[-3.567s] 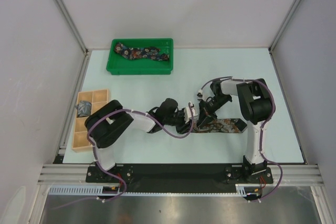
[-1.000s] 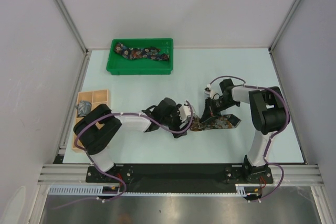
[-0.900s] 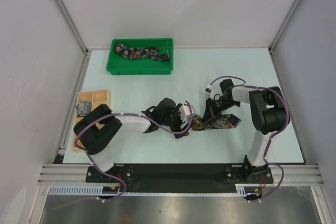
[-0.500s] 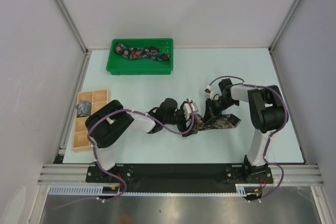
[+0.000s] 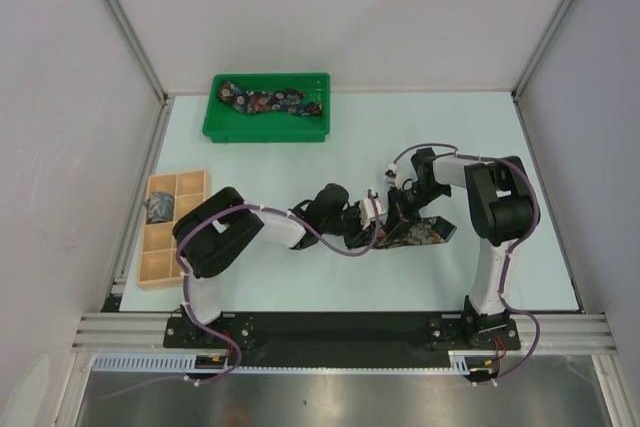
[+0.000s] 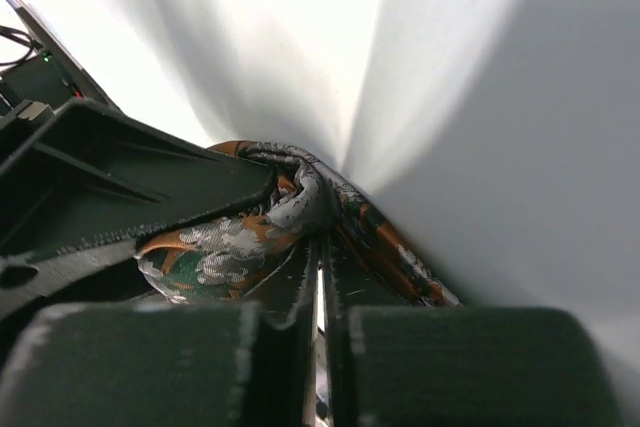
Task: Roll the ties
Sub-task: Roll the tie at the center of the board.
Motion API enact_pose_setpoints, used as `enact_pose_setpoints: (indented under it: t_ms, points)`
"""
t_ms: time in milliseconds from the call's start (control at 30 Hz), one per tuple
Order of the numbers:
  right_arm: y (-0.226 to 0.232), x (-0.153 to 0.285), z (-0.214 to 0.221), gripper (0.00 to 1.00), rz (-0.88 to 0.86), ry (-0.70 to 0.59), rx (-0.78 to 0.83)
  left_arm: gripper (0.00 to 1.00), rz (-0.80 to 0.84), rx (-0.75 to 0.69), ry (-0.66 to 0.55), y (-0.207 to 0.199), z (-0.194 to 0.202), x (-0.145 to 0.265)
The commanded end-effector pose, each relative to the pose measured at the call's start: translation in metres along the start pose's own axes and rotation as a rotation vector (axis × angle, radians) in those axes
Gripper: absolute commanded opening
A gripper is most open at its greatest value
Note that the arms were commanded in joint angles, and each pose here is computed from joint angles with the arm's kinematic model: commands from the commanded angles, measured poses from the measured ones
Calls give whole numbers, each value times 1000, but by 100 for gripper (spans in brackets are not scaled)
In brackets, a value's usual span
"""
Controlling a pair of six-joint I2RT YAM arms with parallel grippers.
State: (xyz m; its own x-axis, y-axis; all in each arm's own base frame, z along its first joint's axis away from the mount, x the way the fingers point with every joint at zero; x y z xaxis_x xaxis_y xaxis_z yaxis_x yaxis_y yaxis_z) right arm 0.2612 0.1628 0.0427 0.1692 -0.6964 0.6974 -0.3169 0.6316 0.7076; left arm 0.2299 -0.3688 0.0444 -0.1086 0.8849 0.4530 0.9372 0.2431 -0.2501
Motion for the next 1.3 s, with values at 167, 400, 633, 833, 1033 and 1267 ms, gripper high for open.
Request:
enact_pose_setpoints:
  t_ms: [167,400,633,833,1033,1267]
  points:
    - [3,37,-12,29,95,-43,148,12,-91,74,123,12,21,12]
    - [-13,31,7,23,237,87,165,10,-91,94,87,12,12,13]
    - [-36,6,-15,18,369,140,205,10,-50,126,-14,10,-13,29]
    - [-34,-14,-45,16,400,159,251,10,-39,54,-29,6,-14,46]
    - [-35,-27,-49,14,398,190,252,11,35,-18,0,-2,-4,50]
    - [-39,-28,-49,13,404,189,248,11,0,-29,215,7,24,44]
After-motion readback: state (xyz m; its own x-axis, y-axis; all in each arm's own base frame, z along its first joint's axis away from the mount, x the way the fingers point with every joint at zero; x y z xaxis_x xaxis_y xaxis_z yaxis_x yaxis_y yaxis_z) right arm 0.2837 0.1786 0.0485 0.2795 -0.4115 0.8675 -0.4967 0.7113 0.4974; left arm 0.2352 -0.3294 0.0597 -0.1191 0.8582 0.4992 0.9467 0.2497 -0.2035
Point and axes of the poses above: each gripper's point midway between its finger pads, its own x axis back along the fingers, its own y axis along the line the jaws close on, z = x × y, the point moved 4 cm from there along x, back along the fingers, and after that the axes turned 11 degrees about x, right-handed, at the moved point
